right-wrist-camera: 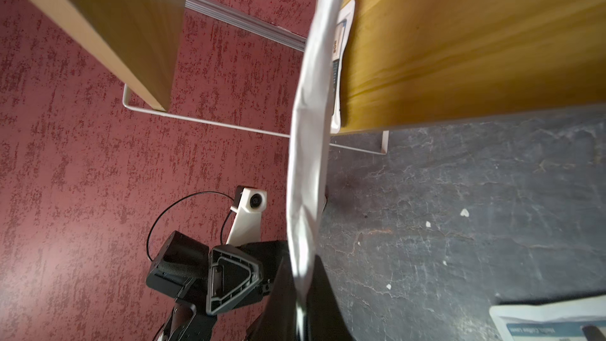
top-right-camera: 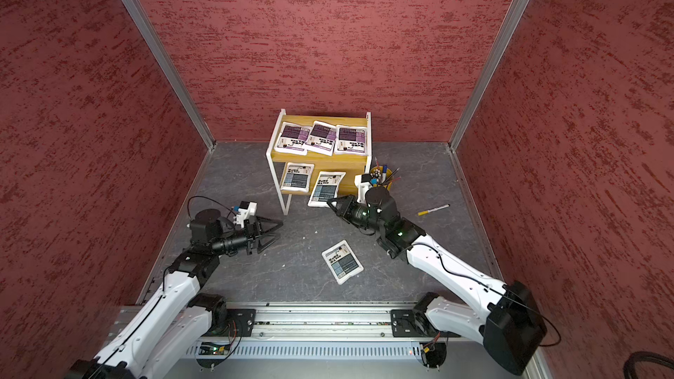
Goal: Place the bagged coffee beans on the shelf by color
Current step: Place the bagged coffee beans on the shelf.
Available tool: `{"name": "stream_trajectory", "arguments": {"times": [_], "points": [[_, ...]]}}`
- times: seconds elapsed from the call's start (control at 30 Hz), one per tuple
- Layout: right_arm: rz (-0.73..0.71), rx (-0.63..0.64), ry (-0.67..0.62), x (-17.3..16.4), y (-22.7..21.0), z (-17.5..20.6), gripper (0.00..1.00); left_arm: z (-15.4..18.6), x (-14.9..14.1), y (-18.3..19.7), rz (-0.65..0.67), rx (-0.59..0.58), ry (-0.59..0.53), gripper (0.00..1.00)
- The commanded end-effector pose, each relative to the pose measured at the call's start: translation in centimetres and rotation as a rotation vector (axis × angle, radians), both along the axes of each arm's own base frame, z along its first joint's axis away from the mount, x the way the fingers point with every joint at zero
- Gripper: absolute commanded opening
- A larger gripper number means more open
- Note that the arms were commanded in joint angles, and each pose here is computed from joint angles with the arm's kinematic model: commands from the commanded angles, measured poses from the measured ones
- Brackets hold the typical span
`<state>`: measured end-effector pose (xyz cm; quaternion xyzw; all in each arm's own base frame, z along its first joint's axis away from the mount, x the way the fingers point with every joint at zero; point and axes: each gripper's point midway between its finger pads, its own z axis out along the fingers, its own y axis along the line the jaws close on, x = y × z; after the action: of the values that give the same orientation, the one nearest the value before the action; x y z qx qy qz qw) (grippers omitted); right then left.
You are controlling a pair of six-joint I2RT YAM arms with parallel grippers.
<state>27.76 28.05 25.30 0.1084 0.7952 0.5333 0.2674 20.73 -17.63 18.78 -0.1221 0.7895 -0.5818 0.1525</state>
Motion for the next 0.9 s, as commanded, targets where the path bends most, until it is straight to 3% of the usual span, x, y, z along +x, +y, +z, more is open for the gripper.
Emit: {"name": "stream_trajectory", "arguments": {"times": [0.0, 0.4, 0.67, 0.87], "points": [[0.024, 0.015, -0.030, 1.0, 0.5, 1.3, 0.05, -1.5, -1.2, -0.4, -0.036, 0.100, 0.009, 0.77], [0.029, 0.008, -0.006, 4.3, 0.8, 1.2, 0.05, -3.4, -2.1, -2.6, -0.114, 0.163, 0.032, 0.77], [0.033, 0.034, 0.036, 4.5, 1.3, 0.2, 0.05, -3.8, -2.2, -2.4, -0.106, 0.177, 0.042, 0.77], [0.045, 0.054, 0.019, 3.6, 1.0, 0.6, 0.05, -1.5, -0.8, -3.0, -0.082, 0.102, -0.023, 0.77]]}}
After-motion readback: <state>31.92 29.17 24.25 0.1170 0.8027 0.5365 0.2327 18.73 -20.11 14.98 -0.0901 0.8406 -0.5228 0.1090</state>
